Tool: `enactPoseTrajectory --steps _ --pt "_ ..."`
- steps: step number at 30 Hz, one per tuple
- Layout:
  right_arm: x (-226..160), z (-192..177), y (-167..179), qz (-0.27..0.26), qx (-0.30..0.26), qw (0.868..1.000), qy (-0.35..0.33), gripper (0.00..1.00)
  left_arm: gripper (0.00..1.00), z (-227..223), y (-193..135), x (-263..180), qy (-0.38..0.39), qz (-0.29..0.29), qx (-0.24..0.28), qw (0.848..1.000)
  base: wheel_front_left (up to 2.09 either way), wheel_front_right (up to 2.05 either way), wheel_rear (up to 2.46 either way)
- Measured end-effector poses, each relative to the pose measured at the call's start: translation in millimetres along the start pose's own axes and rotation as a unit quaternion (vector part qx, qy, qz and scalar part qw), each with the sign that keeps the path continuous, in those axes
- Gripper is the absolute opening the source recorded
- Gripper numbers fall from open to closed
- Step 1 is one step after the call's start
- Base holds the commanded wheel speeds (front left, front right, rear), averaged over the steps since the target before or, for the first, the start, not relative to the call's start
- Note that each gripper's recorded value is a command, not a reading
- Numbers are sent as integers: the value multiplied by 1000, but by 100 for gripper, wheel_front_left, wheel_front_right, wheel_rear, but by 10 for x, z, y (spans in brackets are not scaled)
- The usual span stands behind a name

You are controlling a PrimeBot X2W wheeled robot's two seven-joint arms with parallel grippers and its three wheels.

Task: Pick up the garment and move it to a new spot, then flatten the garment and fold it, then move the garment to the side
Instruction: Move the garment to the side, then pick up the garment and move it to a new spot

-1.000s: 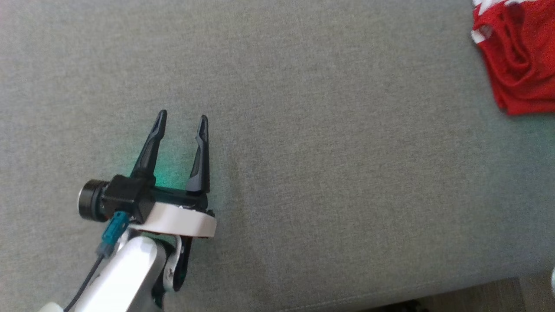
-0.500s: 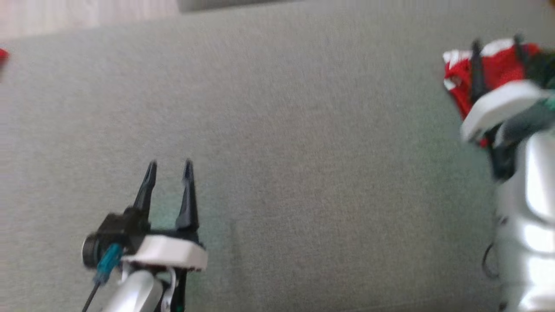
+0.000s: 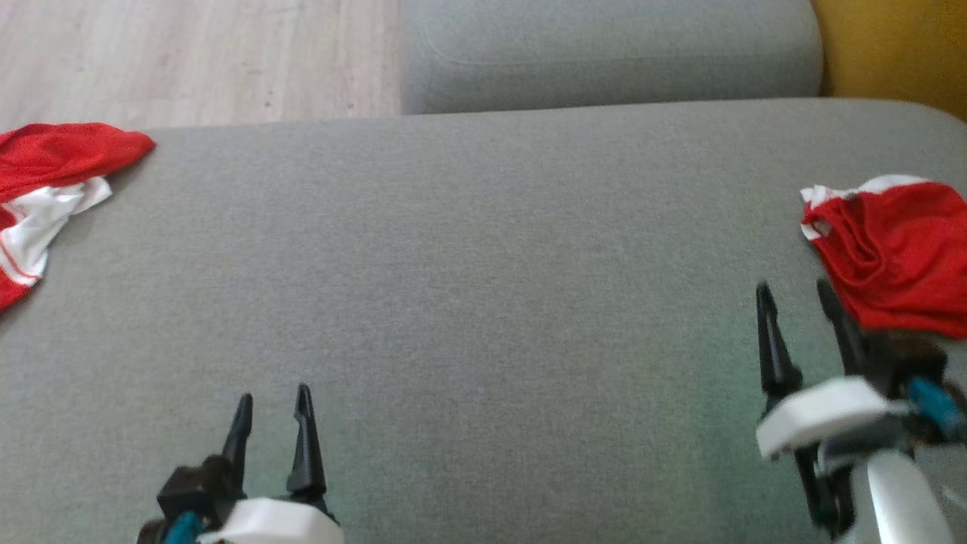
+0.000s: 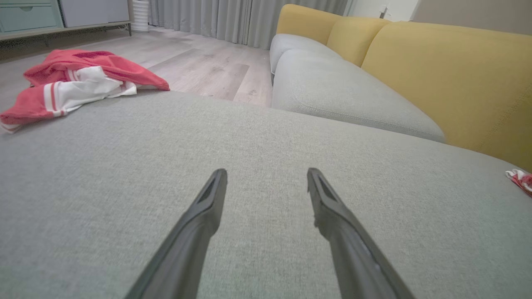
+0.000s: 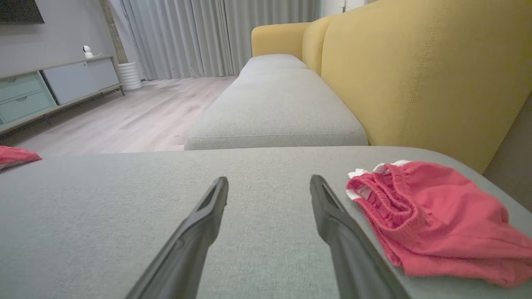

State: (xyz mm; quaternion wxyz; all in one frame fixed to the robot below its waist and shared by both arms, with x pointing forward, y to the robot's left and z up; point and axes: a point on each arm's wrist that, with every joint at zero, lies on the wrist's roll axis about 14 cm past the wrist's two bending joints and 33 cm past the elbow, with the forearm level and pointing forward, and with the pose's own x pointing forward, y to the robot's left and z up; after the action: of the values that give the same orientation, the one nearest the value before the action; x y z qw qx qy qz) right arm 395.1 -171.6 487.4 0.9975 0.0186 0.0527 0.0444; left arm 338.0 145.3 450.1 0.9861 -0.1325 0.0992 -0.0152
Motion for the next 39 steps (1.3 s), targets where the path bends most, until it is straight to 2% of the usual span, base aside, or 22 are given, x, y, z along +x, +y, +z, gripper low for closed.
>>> enactPoseTrajectory --steps 6,10,25,32,39 --pt "-270 -154 133 16 36 999 6 100 100 -48 -8 -131 0 3 -14 1000 0 0 0" --pt "-374 -296 217 26 41 998 27 100 100 -75 -32 -134 4 0 -13 1000 0 0 0" --pt "-338 -311 371 50 33 998 31 100 100 -120 -23 -177 13 2 -14 1000 0 0 0" --pt "-198 -246 589 86 16 996 25 100 100 -39 192 -299 -6 40 -21 999 0 0 0" --pt "-15 -203 1199 177 6 984 25 100 100 92 657 -640 -40 122 -26 991 0 0 0"
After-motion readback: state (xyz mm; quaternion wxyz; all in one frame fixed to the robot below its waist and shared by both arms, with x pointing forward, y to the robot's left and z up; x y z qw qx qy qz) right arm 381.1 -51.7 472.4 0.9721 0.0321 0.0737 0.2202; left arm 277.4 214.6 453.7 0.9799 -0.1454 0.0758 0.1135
